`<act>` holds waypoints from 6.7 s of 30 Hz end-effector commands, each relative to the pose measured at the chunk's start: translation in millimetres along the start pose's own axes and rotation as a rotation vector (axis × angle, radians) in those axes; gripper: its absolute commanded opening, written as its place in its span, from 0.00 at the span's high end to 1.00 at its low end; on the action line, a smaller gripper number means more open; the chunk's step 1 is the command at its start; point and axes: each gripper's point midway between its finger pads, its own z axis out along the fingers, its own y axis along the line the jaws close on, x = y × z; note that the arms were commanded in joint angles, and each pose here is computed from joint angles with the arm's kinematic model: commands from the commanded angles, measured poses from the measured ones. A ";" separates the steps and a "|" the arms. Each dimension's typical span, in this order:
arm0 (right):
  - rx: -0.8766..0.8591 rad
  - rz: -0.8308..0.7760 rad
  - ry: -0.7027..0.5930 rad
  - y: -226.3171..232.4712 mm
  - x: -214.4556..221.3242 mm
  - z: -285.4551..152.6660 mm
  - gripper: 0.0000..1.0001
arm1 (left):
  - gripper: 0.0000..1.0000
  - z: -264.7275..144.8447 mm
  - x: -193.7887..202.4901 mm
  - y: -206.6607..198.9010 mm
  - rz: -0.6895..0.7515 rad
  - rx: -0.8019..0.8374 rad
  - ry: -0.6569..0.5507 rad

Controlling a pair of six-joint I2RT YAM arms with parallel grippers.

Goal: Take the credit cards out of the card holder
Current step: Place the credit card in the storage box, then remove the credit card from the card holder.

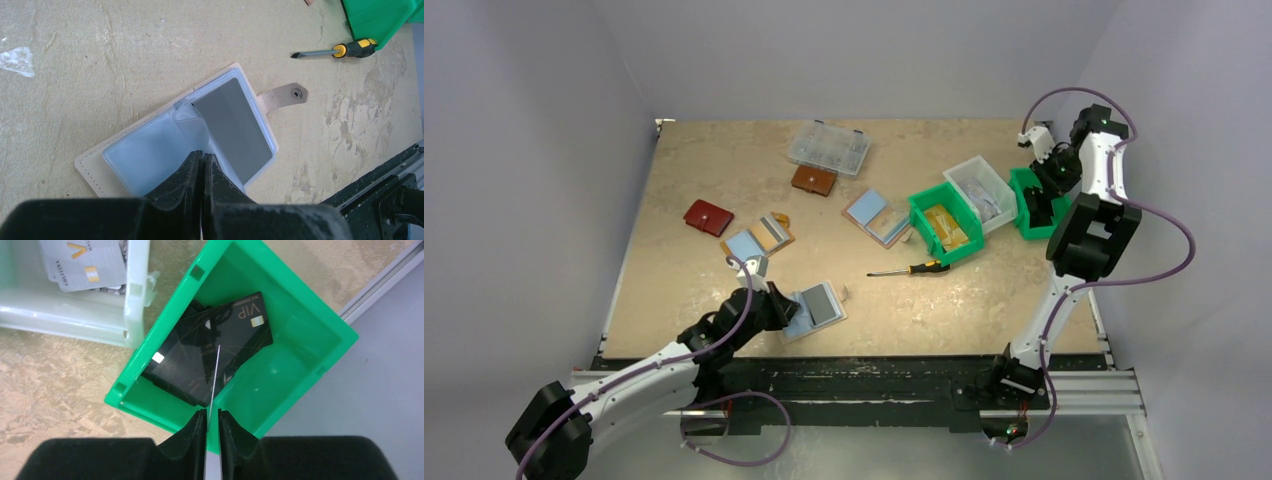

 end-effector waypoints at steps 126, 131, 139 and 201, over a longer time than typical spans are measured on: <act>-0.530 -0.895 -0.641 508.2 -140.8 -4.9 0.64 | 0.46 10.2 9.0 -87.1 -0.081 0.419 0.087; -0.517 -0.913 -0.625 512.2 -139.8 0.4 0.67 | 0.48 12.0 11.0 -83.0 -0.074 0.405 0.088; -0.489 -0.956 -0.579 520.5 -136.5 12.0 0.76 | 0.52 13.3 12.2 -82.0 -0.069 0.407 0.086; -0.399 -0.859 -0.509 544.8 -153.8 34.0 1.00 | 0.88 42.3 43.5 -75.3 -0.101 0.377 0.209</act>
